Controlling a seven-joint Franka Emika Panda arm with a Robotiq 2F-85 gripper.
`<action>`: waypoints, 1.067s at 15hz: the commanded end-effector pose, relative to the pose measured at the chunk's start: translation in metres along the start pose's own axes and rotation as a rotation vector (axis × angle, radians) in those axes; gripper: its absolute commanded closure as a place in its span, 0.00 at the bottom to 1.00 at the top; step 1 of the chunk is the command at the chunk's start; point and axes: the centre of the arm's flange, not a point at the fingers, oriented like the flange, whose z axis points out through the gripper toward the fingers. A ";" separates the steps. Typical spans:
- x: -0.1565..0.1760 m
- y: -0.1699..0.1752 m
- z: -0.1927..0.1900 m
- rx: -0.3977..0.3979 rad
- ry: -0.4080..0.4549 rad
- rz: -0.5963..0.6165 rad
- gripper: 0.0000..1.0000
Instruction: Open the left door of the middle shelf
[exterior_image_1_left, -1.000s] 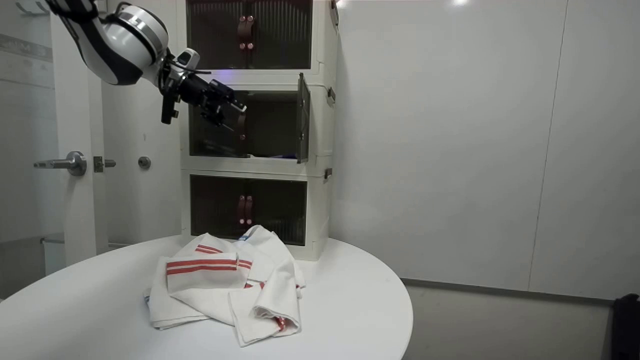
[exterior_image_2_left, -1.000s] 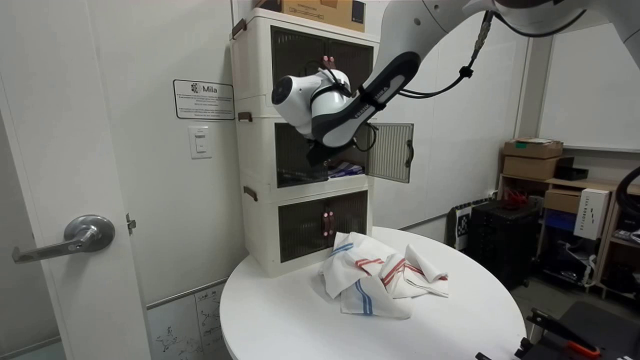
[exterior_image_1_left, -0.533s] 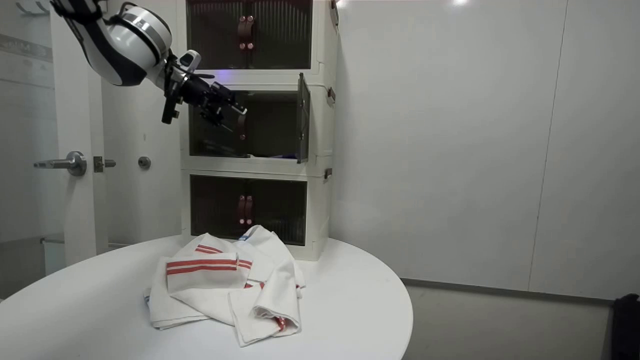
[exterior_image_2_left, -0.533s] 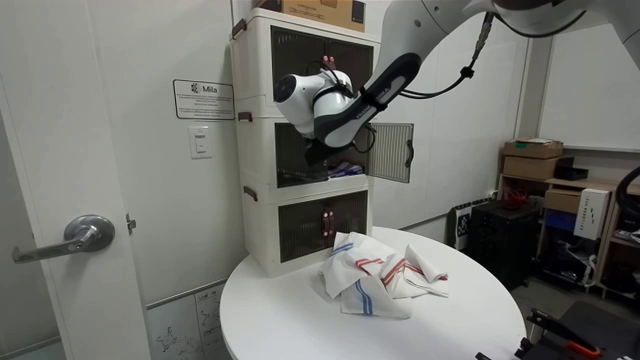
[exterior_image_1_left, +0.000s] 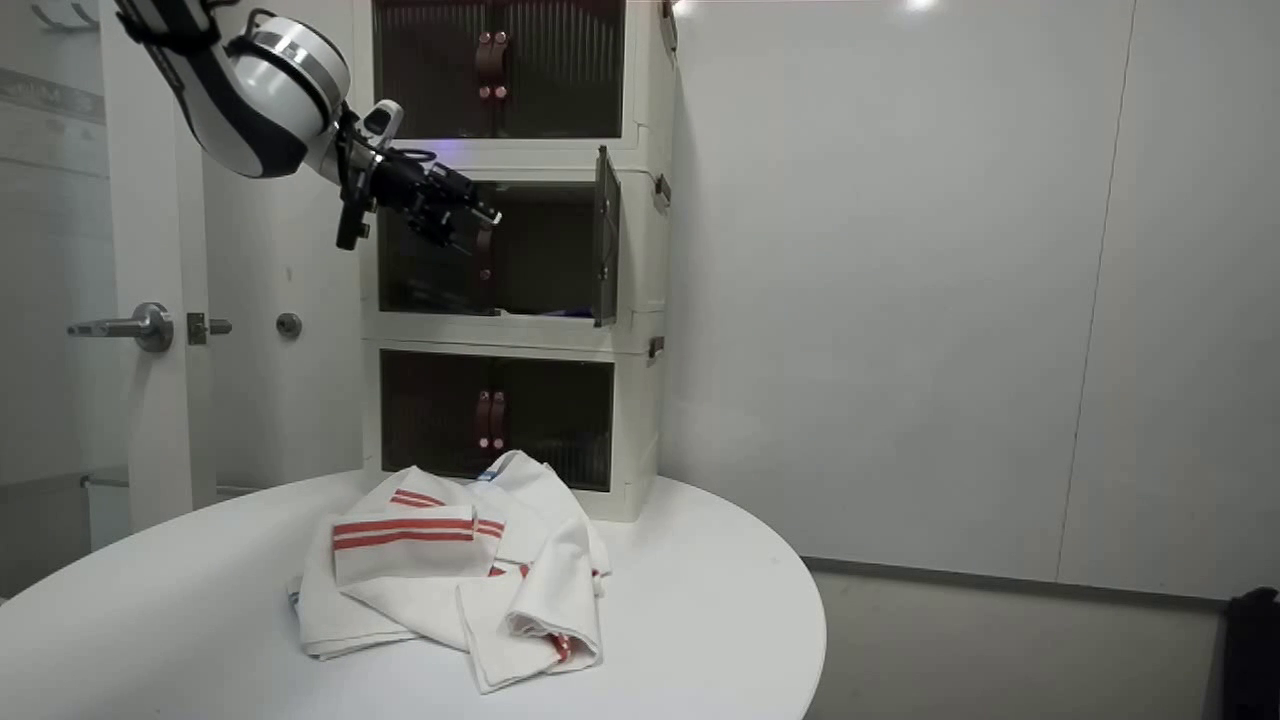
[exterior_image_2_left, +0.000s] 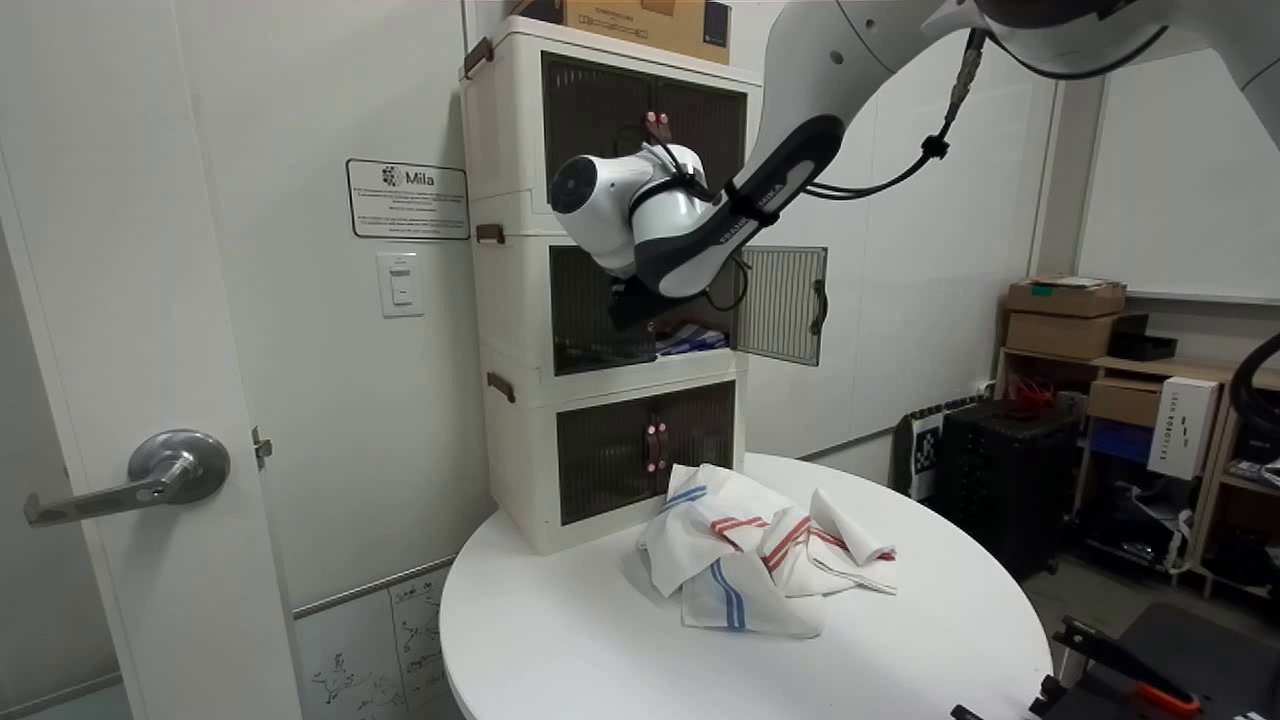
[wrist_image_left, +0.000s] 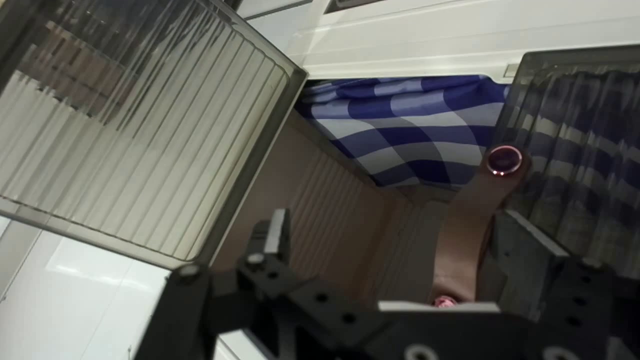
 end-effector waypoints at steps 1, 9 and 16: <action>0.005 -0.006 0.007 0.004 0.055 0.045 0.00; 0.005 -0.007 0.008 -0.005 0.078 0.082 0.25; 0.003 -0.010 0.003 -0.007 0.068 0.084 0.75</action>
